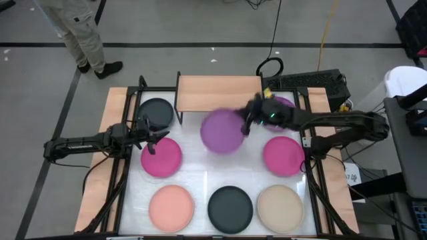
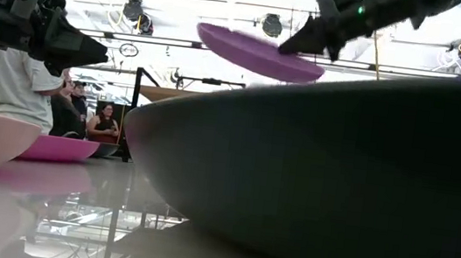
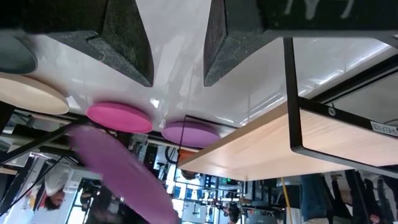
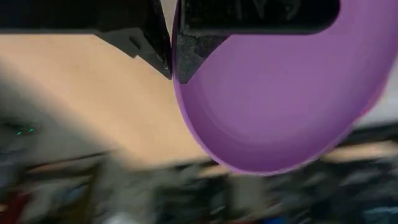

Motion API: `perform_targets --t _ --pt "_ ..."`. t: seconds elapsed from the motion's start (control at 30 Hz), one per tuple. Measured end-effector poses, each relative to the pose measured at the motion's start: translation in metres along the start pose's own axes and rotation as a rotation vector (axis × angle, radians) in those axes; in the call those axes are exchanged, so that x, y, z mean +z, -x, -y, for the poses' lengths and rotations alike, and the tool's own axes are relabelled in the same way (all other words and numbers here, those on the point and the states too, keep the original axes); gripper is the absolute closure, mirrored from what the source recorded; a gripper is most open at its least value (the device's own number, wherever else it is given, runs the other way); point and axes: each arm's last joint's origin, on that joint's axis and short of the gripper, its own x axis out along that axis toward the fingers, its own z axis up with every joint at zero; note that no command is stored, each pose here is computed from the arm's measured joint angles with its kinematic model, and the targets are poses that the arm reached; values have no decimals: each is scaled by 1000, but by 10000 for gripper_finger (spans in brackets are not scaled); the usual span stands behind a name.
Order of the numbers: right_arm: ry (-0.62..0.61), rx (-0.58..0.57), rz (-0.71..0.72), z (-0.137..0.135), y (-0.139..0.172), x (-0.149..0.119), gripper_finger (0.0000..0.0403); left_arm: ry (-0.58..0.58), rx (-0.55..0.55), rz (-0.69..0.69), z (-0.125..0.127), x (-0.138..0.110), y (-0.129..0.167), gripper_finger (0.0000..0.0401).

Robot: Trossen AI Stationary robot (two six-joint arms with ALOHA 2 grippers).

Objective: Place and stack plates onto a shelf
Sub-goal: Put the bottom purple plate on the shelf

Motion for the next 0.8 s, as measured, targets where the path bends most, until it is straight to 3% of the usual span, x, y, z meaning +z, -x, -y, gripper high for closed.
perform_targets --t 0.2,0.37,0.63,0.8 --pt "-52 -209 50 63 16 38 402 0 0 0 0 0 0 256" --pt "-102 -251 -83 107 8 55 402 0 0 0 0 0 0 256" --pt "-137 -266 -338 141 -22 26 403 0 0 0 0 0 0 256" --pt "-153 -272 -405 148 -36 12 403 0 0 0 0 0 0 256"
